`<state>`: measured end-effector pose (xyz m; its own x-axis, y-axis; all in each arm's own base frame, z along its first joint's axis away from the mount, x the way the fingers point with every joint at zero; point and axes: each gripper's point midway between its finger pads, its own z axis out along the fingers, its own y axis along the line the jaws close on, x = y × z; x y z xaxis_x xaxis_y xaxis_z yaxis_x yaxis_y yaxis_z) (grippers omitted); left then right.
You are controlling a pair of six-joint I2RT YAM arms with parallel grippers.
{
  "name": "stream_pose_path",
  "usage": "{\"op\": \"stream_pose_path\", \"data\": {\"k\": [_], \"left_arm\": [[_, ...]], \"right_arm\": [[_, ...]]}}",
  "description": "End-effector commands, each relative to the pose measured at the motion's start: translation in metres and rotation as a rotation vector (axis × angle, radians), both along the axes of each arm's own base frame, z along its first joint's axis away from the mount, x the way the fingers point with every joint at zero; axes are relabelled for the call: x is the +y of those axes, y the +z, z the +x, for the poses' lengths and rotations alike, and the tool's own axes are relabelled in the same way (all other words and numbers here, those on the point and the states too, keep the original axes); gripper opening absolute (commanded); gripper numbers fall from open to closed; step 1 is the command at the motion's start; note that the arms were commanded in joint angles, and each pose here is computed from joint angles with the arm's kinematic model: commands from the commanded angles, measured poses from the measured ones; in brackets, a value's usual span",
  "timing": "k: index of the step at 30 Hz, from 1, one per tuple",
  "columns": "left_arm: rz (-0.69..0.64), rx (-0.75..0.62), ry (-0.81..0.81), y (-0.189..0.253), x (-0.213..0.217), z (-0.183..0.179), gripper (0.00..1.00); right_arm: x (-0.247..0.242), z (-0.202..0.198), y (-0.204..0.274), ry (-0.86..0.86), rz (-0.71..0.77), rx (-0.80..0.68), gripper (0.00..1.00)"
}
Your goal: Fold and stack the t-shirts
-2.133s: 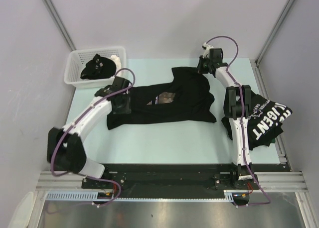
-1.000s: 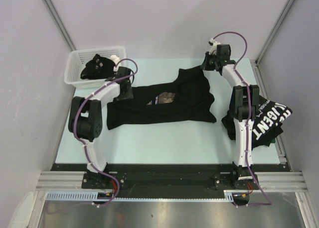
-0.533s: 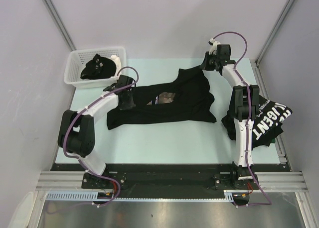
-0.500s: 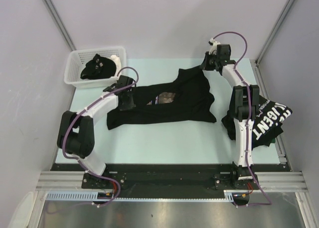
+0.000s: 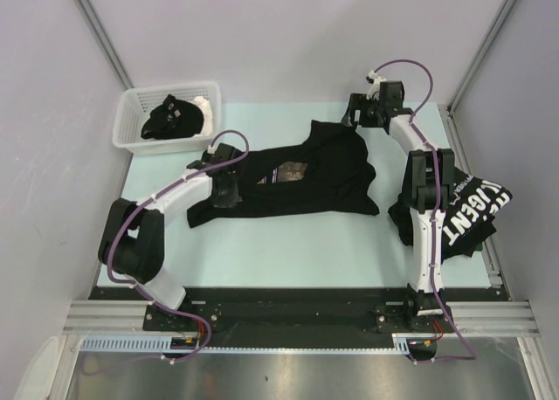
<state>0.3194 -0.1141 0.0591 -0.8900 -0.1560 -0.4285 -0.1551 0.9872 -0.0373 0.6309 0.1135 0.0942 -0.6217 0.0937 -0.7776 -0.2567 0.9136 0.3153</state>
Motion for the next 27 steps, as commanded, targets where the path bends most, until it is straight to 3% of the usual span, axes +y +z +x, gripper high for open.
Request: {"op": "stream_pose_path", "data": {"k": [1,6,11,13,14,20,22,27], "left_arm": [[-0.014,-0.071,0.003,0.024,-0.009,0.012,0.0],[0.008,-0.062,0.002,0.026,-0.003,0.004,0.0],[-0.001,-0.057,-0.001,0.024,-0.003,-0.001,0.0],[-0.008,-0.064,-0.004,0.028,-0.004,-0.002,0.11],[-0.012,-0.068,-0.006,0.03,-0.004,-0.002,0.27],[0.019,-0.074,0.004,0.036,0.008,-0.015,0.42],[0.062,-0.068,0.021,0.034,0.017,-0.019,0.46],[0.16,-0.031,0.08,0.026,0.041,-0.034,0.68]], "right_arm": [[-0.006,0.012,0.054,-0.02,-0.003,-0.121,0.99],[-0.007,0.0,0.088,-0.044,-0.001,-0.145,1.0],[-0.008,-0.05,0.105,-0.07,0.028,-0.08,1.0],[-0.008,-0.076,0.085,-0.081,0.052,0.019,1.0],[-0.003,-0.088,0.092,-0.073,0.06,0.03,1.0],[0.012,-0.141,0.067,-0.037,-0.02,0.122,1.0],[0.017,-0.143,0.075,-0.029,-0.024,0.102,1.0],[0.023,-0.142,0.102,-0.013,0.011,0.056,1.0]]}}
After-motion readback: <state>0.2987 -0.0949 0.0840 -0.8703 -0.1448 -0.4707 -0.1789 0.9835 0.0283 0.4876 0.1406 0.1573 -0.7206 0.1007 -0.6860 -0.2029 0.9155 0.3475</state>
